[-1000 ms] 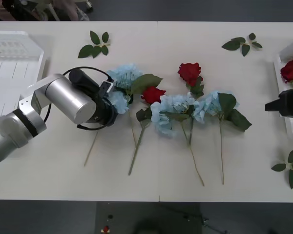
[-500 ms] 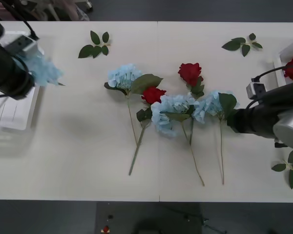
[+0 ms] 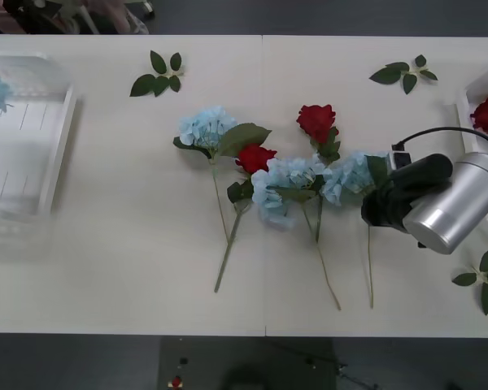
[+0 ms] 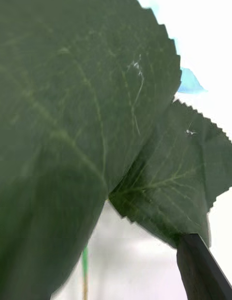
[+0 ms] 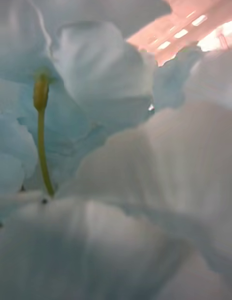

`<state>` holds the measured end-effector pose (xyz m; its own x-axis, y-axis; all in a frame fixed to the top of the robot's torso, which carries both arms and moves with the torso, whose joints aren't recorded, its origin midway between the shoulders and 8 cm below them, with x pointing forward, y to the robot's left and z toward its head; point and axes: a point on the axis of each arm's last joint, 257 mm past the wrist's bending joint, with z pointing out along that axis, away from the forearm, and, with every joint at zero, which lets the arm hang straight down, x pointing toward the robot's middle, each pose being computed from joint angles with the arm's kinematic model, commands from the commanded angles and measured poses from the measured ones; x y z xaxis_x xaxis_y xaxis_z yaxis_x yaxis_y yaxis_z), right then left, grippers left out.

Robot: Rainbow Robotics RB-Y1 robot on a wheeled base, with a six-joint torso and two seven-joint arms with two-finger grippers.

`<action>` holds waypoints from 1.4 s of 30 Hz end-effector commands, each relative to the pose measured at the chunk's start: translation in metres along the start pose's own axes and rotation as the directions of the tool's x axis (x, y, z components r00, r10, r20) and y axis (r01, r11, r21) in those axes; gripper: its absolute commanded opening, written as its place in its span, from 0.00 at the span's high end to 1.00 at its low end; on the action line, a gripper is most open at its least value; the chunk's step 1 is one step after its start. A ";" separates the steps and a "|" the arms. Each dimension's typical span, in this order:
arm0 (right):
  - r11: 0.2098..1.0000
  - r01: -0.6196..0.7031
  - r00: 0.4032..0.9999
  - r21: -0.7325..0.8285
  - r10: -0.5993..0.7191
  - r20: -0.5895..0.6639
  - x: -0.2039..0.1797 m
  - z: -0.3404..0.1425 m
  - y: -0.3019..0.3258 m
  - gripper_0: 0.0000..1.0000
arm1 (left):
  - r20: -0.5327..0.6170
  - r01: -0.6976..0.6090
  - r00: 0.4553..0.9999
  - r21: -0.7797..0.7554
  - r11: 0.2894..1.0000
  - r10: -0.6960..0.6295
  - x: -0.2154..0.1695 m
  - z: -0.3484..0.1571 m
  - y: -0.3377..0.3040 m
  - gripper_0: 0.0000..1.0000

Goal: Put the red flowers into the right box and the blue flowers into the left box

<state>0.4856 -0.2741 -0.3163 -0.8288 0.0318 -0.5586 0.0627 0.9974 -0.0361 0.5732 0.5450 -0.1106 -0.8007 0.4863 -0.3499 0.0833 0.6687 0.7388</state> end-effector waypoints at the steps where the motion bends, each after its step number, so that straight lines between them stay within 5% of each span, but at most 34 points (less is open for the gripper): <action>1: 1.000 0.009 1.000 0.019 -0.009 0.025 -0.014 0.007 -0.002 0.29 | 0.009 0.070 0.998 -0.040 0.997 -0.070 0.014 0.030 0.015 0.98; 4: 1.000 0.015 1.000 0.025 -0.015 0.025 -0.012 0.017 -0.001 0.29 | 0.031 0.056 0.998 -0.059 0.997 -0.054 0.018 0.041 0.020 0.67; 6: 0.999 0.016 1.000 0.032 -0.017 0.022 -0.010 0.023 -0.003 0.29 | 0.039 0.061 0.998 -0.063 0.996 -0.059 0.019 0.044 0.024 0.38; 9: 0.998 0.035 0.999 0.046 -0.036 0.021 -0.011 0.027 -0.004 0.33 | 0.066 0.071 0.996 -0.053 0.996 -0.068 0.016 0.046 0.026 0.17; 12: 0.998 0.033 0.999 0.054 -0.034 0.016 -0.011 0.030 -0.006 0.59 | 0.087 0.096 0.992 -0.003 0.995 -0.095 0.009 0.042 0.019 0.08; 13: 0.998 0.033 0.999 0.060 -0.034 0.014 -0.012 0.031 -0.008 0.77 | 0.099 0.106 0.989 0.018 0.994 -0.107 0.005 0.037 0.019 0.03; 16: 0.997 0.035 0.999 0.066 -0.036 0.018 -0.016 0.030 -0.010 1.00 | 0.126 0.109 0.985 0.082 0.991 -0.118 -0.002 0.024 0.013 0.00; 20: 0.998 0.032 0.999 0.053 -0.034 0.029 -0.033 0.023 -0.014 1.00 | 0.230 0.095 0.957 0.327 0.940 -0.177 -0.039 -0.035 -0.026 0.00; 24: 0.999 -0.004 0.999 -0.040 0.007 0.054 -0.060 0.007 -0.010 1.00 | 0.148 0.177 0.921 0.666 0.724 -0.361 -0.073 -0.117 -0.101 0.00; 31: 0.973 0.031 0.994 -0.227 -0.006 0.107 -0.119 -0.048 -0.003 1.00 | -0.125 0.341 0.872 0.848 0.405 -0.473 -0.105 -0.181 -0.233 0.00; 42: 0.758 0.364 0.896 -0.541 -0.127 0.426 -0.172 -0.157 0.126 1.00 | -0.201 0.394 0.864 0.840 0.372 -0.462 -0.135 -0.189 -0.371 0.00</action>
<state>0.5590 -0.1929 -0.1201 -0.6097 -0.0634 -0.7901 -0.4164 0.8738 0.2513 0.5242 0.1420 -0.2402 -0.8578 0.0393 -0.5124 0.2412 0.9112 -0.3339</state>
